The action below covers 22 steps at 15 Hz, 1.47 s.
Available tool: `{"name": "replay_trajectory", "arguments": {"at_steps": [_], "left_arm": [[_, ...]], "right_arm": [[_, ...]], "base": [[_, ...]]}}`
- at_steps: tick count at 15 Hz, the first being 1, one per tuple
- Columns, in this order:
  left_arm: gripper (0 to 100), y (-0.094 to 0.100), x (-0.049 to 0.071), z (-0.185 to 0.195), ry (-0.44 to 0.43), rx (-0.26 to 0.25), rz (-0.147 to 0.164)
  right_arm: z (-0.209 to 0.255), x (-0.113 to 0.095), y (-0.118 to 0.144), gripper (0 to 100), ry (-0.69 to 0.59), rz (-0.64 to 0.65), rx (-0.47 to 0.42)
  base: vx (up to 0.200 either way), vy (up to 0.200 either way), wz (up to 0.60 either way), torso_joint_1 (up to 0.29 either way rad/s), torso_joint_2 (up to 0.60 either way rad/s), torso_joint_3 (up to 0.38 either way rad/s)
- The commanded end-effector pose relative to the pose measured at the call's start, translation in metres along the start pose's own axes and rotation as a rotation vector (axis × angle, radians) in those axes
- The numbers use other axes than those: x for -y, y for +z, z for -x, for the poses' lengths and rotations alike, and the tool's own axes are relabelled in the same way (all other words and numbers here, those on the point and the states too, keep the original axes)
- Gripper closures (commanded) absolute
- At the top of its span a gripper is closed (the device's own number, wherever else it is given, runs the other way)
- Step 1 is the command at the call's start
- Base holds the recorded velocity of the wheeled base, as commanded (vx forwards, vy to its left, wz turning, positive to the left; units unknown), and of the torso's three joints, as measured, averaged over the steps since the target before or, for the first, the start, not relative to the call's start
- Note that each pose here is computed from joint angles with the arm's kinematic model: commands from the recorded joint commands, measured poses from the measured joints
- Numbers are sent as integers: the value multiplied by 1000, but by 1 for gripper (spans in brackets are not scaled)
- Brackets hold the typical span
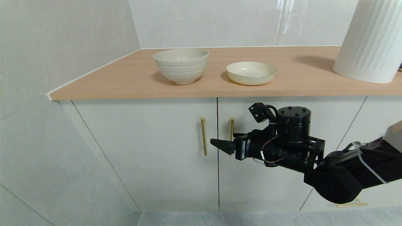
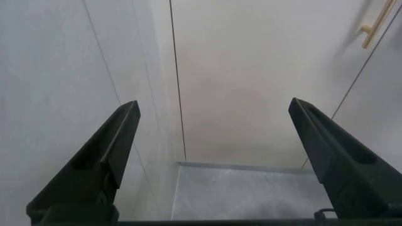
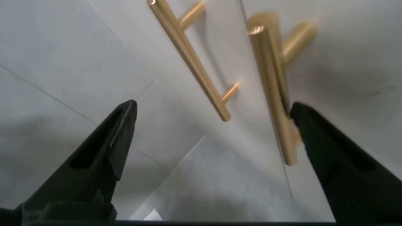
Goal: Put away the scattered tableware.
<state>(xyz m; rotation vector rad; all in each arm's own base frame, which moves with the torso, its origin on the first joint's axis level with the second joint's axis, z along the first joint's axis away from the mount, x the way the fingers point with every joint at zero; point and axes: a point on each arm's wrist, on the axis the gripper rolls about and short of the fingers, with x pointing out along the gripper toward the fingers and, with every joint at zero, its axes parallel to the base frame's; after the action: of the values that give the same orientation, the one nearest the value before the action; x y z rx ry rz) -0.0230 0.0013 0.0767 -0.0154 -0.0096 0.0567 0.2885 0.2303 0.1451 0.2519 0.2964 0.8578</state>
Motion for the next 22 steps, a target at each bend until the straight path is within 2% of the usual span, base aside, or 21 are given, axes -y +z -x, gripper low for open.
{"name": "replay_trajectory", "arguments": {"at_steps": [1, 3, 7, 12, 15, 17, 22], "left_arm": [[0, 0, 0, 0, 0, 0, 0], [0, 0, 0, 0, 0, -1, 0], [0, 0, 0, 0, 0, 0, 0], [0, 0, 0, 0, 0, 0, 0], [0, 0, 0, 0, 0, 0, 0], [0, 0, 0, 0, 0, 0, 0], [0, 0, 0, 0, 0, 0, 0]], "right_arm": [[-9, 4, -11, 0, -7, -7, -17], [-10, 3, -11, 0, -4, -16, -13], [-1, -12, -1, 0, 59, -102, 3], [18, -21, 2, 0, 152, -130, -29], [38, -24, -7, 0, 249, -135, -107], [46, -26, -12, 0, 300, -128, -118], [59, -20, -24, 0, 290, -133, -128]], "base": [[0, 0, 0, 0, 0, 0], [0, 0, 0, 0, 0, 0], [0, 0, 0, 0, 0, 0], [0, 0, 0, 0, 0, 0], [0, 0, 0, 0, 0, 0], [0, 0, 0, 0, 0, 0], [0, 0, 0, 0, 0, 0]]}}
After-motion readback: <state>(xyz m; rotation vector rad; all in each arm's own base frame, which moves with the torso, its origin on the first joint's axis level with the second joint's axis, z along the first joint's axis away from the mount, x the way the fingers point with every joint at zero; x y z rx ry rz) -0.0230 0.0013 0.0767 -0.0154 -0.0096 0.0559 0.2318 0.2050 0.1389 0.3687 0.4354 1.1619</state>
